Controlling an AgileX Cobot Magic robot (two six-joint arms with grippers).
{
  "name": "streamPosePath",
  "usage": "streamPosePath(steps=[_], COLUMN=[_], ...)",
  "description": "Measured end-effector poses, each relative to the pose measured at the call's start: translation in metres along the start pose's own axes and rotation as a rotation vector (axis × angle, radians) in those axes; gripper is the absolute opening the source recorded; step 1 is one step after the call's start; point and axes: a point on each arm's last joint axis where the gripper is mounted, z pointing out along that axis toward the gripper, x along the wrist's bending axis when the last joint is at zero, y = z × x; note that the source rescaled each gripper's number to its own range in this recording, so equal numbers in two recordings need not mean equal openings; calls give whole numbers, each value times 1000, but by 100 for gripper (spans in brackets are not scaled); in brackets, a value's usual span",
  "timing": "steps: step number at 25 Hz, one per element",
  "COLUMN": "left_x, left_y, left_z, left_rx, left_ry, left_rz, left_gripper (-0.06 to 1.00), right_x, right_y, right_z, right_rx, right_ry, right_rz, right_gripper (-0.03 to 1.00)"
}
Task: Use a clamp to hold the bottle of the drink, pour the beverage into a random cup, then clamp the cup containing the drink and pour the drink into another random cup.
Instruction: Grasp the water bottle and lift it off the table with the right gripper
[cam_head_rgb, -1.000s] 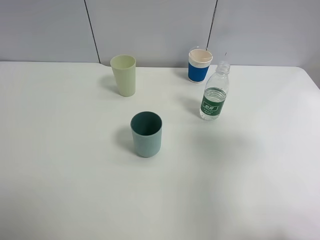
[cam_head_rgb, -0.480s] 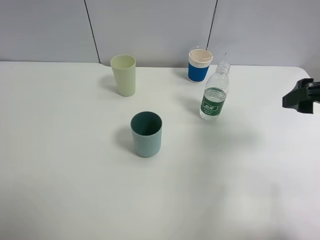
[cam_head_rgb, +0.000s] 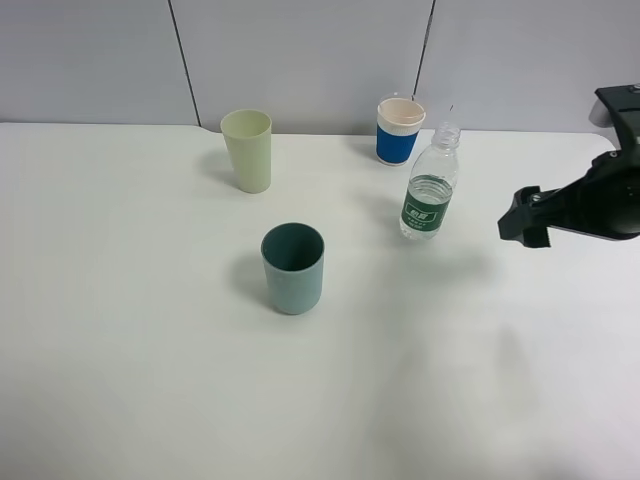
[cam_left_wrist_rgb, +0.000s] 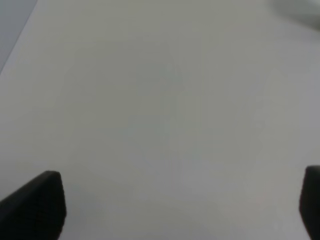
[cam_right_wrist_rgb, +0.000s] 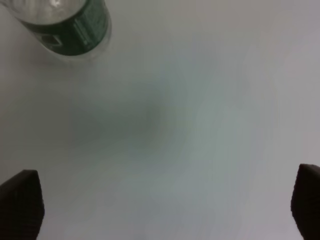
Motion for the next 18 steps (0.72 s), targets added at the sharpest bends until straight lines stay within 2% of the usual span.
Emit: streamPosePath(steps=[5, 18], left_x=[0, 0], left_y=[0, 0], left_z=[0, 0], left_rx=[0, 0], left_ry=[0, 0], left_rz=[0, 0], left_gripper=[81, 81], right_x=[7, 9], right_y=[6, 0], right_z=[16, 62], right_rx=[-49, 0], right_ry=[20, 20], right_rz=[-6, -78], right_gripper=[100, 100])
